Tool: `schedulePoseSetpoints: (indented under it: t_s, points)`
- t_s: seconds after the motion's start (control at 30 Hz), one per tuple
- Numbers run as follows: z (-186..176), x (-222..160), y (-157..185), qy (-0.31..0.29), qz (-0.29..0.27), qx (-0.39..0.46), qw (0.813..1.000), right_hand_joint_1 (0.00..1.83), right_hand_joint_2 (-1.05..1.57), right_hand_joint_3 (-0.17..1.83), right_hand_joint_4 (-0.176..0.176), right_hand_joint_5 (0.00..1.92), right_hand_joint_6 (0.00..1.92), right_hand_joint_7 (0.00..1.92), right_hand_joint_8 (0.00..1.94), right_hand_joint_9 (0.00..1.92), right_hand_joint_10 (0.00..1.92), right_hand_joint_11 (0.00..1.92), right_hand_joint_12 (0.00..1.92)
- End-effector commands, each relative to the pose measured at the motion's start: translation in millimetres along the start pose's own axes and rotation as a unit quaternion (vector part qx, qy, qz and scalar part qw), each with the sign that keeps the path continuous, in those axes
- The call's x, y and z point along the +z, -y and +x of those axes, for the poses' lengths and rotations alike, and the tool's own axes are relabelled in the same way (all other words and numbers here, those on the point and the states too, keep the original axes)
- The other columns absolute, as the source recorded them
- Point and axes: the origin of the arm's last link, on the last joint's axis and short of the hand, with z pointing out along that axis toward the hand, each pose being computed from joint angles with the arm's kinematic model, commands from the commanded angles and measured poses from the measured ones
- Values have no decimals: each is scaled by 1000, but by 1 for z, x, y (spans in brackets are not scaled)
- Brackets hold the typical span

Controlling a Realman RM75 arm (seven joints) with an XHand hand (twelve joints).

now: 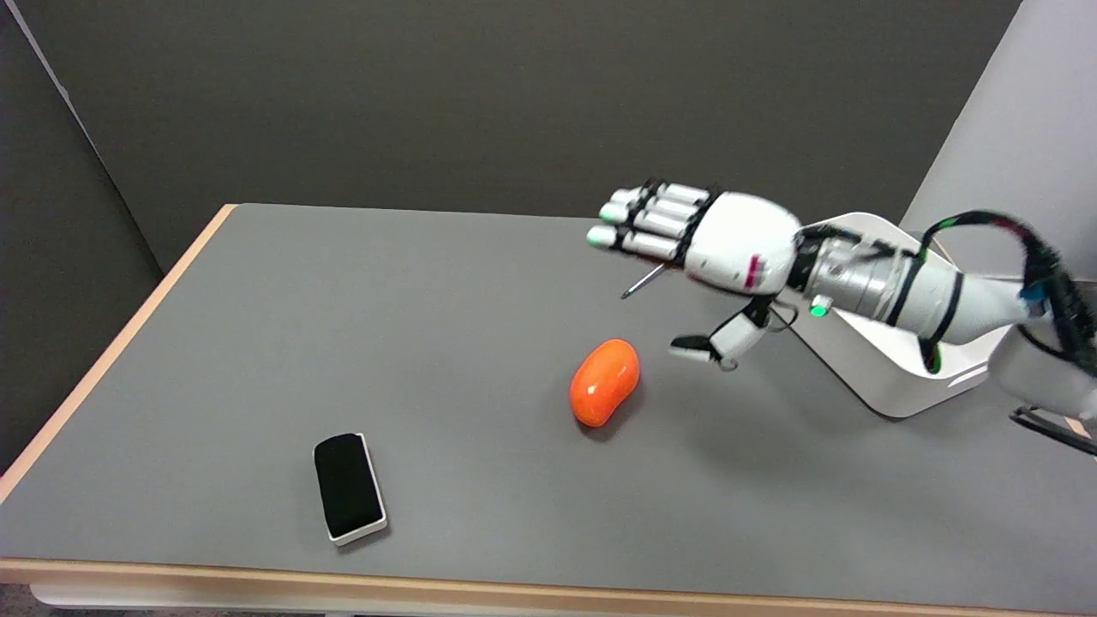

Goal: Pick up mango.

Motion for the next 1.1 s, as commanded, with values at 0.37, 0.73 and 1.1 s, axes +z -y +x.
schedulePoseSetpoints:
  t_s: [0.37,0.73,1.1]
  points:
    - [-65,30,95,76,92,-53,991,665,554,837,61,-1,-1,-1,-1,-1,126,-1,566]
    - [-64,65,99,59,113,-50,991,685,522,911,66,-1,-1,-1,-1,-1,159,-1,608]
    - [-73,95,82,52,122,-31,991,685,524,911,66,-1,-1,-1,-1,-1,171,-1,608]
